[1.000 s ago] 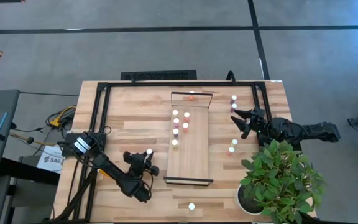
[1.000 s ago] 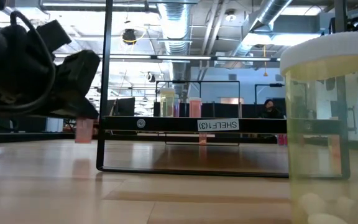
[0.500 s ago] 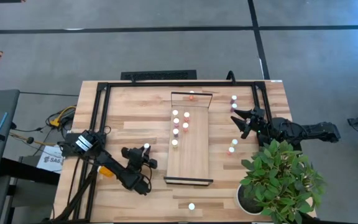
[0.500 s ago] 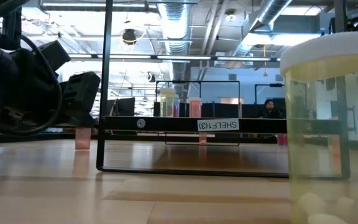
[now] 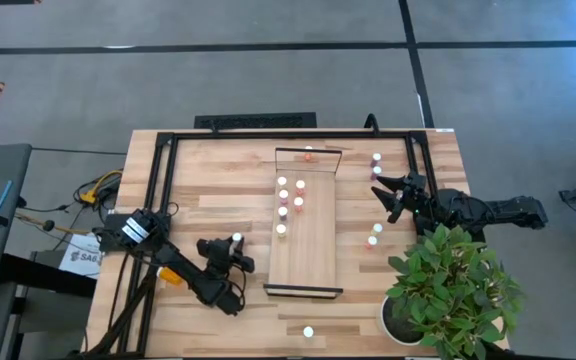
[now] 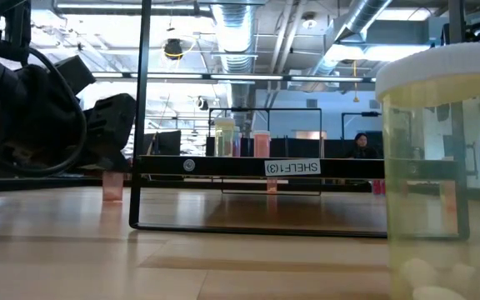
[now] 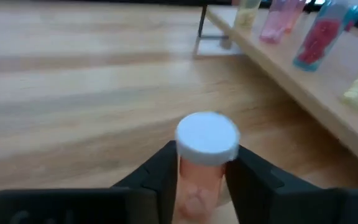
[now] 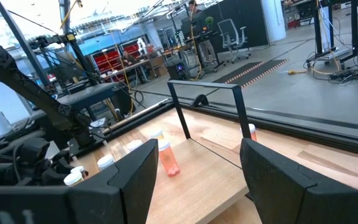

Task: Pick and place medicine bottles onto shelf by color
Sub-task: Put the pink pill bottle on the shelf

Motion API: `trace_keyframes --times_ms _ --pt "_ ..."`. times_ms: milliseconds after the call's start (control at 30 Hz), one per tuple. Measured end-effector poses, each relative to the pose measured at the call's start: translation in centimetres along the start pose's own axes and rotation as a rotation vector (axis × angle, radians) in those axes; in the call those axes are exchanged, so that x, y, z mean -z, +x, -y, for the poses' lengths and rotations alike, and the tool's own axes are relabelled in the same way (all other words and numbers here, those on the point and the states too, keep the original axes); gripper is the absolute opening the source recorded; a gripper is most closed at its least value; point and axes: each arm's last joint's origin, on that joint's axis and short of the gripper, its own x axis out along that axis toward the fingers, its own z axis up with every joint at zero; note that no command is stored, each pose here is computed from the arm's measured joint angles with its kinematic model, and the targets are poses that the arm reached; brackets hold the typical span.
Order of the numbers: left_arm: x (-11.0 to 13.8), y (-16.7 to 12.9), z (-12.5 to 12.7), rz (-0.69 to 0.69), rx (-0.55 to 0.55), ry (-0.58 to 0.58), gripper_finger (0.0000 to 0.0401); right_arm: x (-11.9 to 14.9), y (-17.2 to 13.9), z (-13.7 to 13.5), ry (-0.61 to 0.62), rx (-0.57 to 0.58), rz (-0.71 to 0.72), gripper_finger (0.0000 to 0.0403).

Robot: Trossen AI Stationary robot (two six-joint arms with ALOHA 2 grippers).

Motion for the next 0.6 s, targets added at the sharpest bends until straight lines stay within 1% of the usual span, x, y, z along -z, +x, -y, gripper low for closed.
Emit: trace_keyframes --times_ms 167,333,467,600 --pt "0.0 -0.3 0.3 -0.003 0.007 -0.005 0.0170 0.0 0.0 0.0 0.000 0.000 0.000 0.0251" --pt "0.0 -1.1 0.8 -0.021 0.026 -0.019 0.0212 0.0 0.0 0.0 0.000 0.000 0.000 0.0251" --pt "-0.1 -2.0 1.3 -0.046 0.028 -0.023 0.0237 0.0 0.0 0.0 0.000 0.000 0.000 0.0251" --pt "-0.4 -2.8 1.8 -0.085 -0.001 -0.028 0.0253 0.0 0.0 0.0 0.000 0.000 0.000 0.0251"
